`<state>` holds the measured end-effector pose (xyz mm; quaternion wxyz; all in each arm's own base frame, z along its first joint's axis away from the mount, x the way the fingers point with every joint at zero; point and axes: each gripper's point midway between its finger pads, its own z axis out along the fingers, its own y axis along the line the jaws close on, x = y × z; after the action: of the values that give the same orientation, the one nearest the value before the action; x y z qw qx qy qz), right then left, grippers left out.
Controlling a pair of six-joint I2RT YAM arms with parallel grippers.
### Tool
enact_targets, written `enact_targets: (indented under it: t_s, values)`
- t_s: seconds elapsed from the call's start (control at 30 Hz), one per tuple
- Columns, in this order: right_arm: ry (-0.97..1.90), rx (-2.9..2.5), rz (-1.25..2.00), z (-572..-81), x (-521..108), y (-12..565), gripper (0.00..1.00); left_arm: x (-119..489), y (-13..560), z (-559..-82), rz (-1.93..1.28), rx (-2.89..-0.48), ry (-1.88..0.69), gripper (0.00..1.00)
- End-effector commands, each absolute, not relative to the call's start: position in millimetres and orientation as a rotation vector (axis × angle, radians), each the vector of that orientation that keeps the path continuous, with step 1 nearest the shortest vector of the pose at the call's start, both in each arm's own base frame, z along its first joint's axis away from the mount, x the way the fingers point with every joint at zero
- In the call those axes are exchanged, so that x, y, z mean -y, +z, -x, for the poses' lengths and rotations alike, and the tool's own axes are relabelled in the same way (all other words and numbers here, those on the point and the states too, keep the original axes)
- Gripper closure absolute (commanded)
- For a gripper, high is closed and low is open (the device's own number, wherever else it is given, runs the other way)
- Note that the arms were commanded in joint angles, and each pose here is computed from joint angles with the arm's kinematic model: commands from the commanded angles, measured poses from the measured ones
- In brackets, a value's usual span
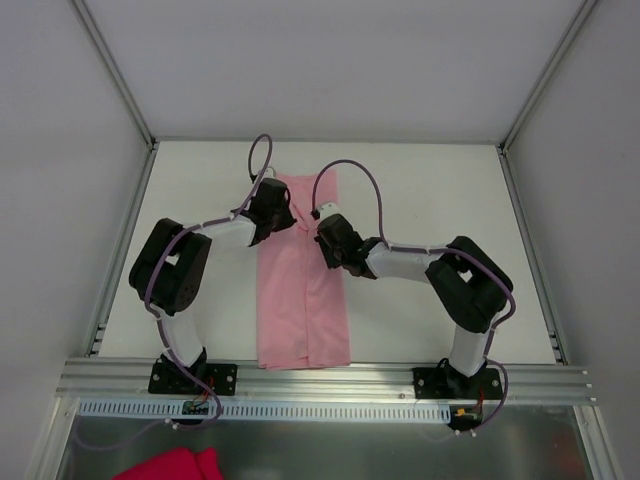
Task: Fold and stack the t-shirts
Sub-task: Grab the bottom of the folded rectangular tshirt with both arms
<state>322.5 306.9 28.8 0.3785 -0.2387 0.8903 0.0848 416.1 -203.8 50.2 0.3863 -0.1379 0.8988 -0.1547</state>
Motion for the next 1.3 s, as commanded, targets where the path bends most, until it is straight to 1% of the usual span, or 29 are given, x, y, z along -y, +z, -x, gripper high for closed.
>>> enact_targets:
  t_s: [0.0, 0.2, 0.23, 0.3, 0.33, 0.5, 0.67, 0.9, 1.0, 1.03, 1.2, 1.27]
  values:
    - [0.241, -2.197, 0.598, -330, -309, 64, 0.99, 218, 54, -431, 0.318, -2.313, -0.479, 1.00]
    - [0.197, -2.157, 0.558, -323, -287, 80, 0.99, 218, 41, -446, 0.328, -2.362, -0.489, 1.00]
    - [0.213, -2.127, 0.536, -321, -284, 95, 0.99, 219, 44, -451, 0.328, -2.357, -0.496, 1.00]
    - [0.198, -2.111, 0.512, -315, -272, 100, 0.99, 217, 36, -453, 0.337, -2.378, -0.479, 1.00]
    - [0.224, -2.069, 0.483, -313, -268, 120, 0.99, 218, 36, -456, 0.331, -2.377, -0.478, 1.00]
    - [0.262, -1.978, 0.413, -295, -245, 157, 0.99, 220, 29, -466, 0.329, -2.405, -0.477, 1.00]
    - [0.304, -1.900, 0.371, -277, -227, 187, 0.99, 237, 19, -478, 0.288, -2.472, -0.559, 1.00]
    - [0.261, -1.911, 0.379, -276, -225, 182, 0.99, 248, 25, -499, 0.253, -2.481, -0.574, 1.00]
    - [0.259, -1.920, 0.390, -276, -228, 178, 0.99, 257, 36, -516, 0.223, -2.468, -0.596, 1.00]
    - [0.257, -1.919, 0.390, -276, -228, 178, 0.99, 259, 29, -516, 0.216, -2.482, -0.599, 1.00]
    - [0.254, -1.926, 0.398, -275, -230, 174, 0.99, 271, 36, -521, 0.176, -2.455, -0.677, 1.00]
    - [0.252, -1.937, 0.407, -274, -233, 168, 0.99, 277, 56, -519, 0.135, -2.413, -0.726, 1.00]
